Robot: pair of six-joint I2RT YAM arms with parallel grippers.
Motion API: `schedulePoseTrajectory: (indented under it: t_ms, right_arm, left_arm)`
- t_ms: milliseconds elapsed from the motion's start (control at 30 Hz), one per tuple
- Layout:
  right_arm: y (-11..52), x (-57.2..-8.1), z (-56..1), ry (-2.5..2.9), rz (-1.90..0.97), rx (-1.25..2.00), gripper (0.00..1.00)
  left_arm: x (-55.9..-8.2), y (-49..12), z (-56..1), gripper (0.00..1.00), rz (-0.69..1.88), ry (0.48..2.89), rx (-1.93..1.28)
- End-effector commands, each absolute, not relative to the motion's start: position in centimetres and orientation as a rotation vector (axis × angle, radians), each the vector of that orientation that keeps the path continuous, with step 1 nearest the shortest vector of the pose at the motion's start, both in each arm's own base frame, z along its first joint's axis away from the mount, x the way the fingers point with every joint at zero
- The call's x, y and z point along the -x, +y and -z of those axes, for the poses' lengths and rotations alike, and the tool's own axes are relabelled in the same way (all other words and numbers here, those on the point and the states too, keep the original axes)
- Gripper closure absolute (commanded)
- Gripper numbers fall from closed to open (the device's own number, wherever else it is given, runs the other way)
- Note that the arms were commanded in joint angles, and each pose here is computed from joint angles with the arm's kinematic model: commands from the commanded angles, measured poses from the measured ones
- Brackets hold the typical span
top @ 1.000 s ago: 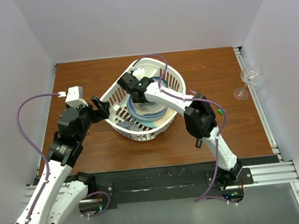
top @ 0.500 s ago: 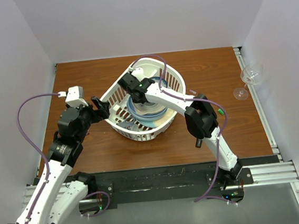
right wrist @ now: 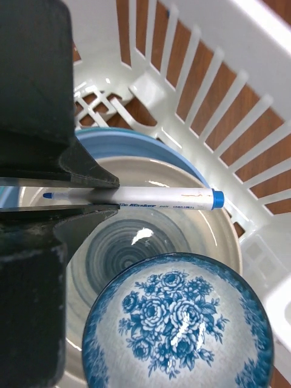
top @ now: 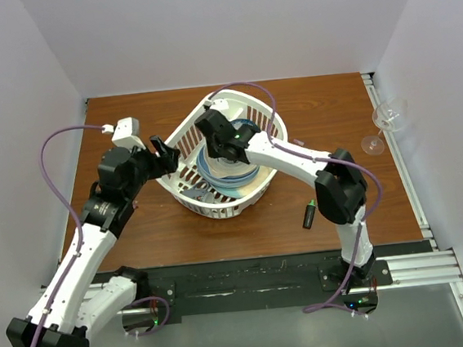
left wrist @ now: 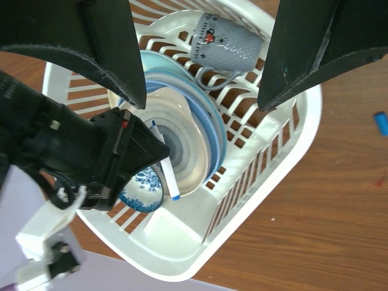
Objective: Insert the pens into the pen caps
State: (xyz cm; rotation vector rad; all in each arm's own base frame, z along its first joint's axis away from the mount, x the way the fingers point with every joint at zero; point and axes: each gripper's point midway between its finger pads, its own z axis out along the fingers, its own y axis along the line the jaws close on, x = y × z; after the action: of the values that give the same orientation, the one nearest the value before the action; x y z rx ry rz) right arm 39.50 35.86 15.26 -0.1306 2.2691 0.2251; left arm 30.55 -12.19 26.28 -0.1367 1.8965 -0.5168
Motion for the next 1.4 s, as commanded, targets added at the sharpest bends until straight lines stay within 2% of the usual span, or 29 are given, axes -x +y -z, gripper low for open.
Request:
schedulePoseTrajectory:
  t_ms: [0, 400, 667, 967, 1267, 1367]
  right_arm:
    - [36.8, -39.3, -21.3, 2.127, -0.403, 0.102, 0.99]
    - [36.3, -35.1, -26.7, 1.994, -0.712, 0.064, 0.99]
    - [36.1, -33.6, -29.1, 1.922, -0.792, 0.061, 0.99]
    - [36.3, -32.5, -31.5, 1.857, -0.859, 0.059, 0.99]
    - [37.0, -31.8, -32.5, 1.818, -0.881, 0.083, 0.99]
    - [37.1, -31.6, -31.9, 1.828, -0.879, 0.091, 0.99]
  left_arm:
    - [-31.4, -14.2, -29.8, 0.21, 0.654, 1.805, 0.126]
    - [-33.5, -17.6, -31.6, 0.23, 0.870, 1.707, 0.119]
    - [-34.2, -20.0, -31.8, 0.25, 1.029, 1.678, 0.092]
    - [-35.0, -21.3, -31.2, 0.29, 1.096, 1.683, 0.079]
    - [-34.5, -22.7, -30.5, 0.38, 1.195, 1.679, 0.028]
    - [-34.1, -23.3, -30.9, 0.51, 1.242, 1.659, -0.016]
